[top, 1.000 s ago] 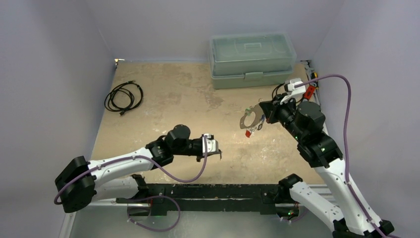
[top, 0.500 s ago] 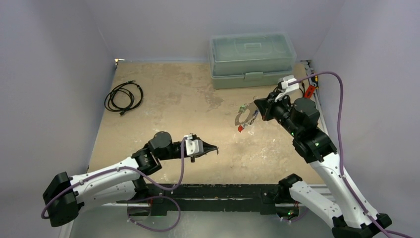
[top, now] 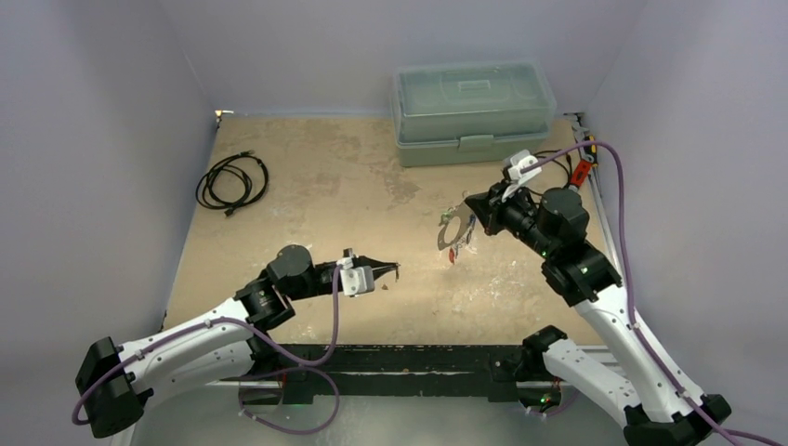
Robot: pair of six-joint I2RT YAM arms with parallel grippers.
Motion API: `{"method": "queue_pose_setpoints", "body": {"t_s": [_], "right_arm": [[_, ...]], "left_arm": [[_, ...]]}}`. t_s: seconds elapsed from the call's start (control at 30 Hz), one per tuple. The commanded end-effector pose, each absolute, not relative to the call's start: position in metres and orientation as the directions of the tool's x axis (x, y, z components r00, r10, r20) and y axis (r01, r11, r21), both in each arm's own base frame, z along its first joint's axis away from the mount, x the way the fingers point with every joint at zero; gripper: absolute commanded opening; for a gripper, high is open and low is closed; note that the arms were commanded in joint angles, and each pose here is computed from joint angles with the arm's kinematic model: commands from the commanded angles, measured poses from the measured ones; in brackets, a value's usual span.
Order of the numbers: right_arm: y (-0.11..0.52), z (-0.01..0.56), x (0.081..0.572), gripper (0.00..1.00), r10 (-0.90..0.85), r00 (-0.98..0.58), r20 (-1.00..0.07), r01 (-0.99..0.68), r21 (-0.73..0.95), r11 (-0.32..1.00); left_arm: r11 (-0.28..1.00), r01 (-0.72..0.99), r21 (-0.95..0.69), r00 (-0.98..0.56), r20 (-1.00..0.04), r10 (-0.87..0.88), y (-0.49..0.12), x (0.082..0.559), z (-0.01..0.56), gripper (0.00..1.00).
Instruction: Put the keys on the keyring
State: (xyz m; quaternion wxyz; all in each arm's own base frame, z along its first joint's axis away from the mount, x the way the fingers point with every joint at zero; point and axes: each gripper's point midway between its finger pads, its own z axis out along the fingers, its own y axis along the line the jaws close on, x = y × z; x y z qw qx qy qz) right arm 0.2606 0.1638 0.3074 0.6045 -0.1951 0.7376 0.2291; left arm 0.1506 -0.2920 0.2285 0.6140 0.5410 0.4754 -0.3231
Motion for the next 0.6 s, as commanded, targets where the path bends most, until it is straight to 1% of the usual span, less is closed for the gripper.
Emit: {"method": "queue_pose_setpoints", "body": {"t_s": [0.0, 0.13, 0.3, 0.43, 0.57], "right_arm": [[0.184, 0.321, 0.252, 0.0, -0.008, -0.126, -0.992, -0.654, 0.077, 0.753], [0.198, 0.312, 0.244, 0.0, -0.008, -0.174, -0.985, -0.664, 0.112, 0.739], [0.231, 0.296, 0.228, 0.0, -0.028, -0.227, -0.973, -0.69, 0.141, 0.71], [0.247, 0.28, 0.222, 0.0, -0.055, -0.227, -0.972, -0.714, 0.128, 0.688], [0.257, 0.273, 0.219, 0.0, -0.087, -0.185, -0.979, -0.753, 0.085, 0.652]], "left_arm": [[0.28, 0.842, 0.462, 0.439, -0.887, 0.143, -0.283, 0.17, 0.254, 0.0], [0.358, 0.794, 0.492, 0.456, -0.871, 0.184, -0.275, 0.187, 0.259, 0.0], [0.407, 0.748, 0.524, 0.485, -0.851, 0.203, -0.267, 0.195, 0.266, 0.0], [0.369, 0.748, 0.552, 0.518, -0.833, 0.194, -0.268, 0.187, 0.269, 0.0], [0.286, 0.775, 0.563, 0.531, -0.826, 0.187, -0.275, 0.177, 0.266, 0.0]]}}
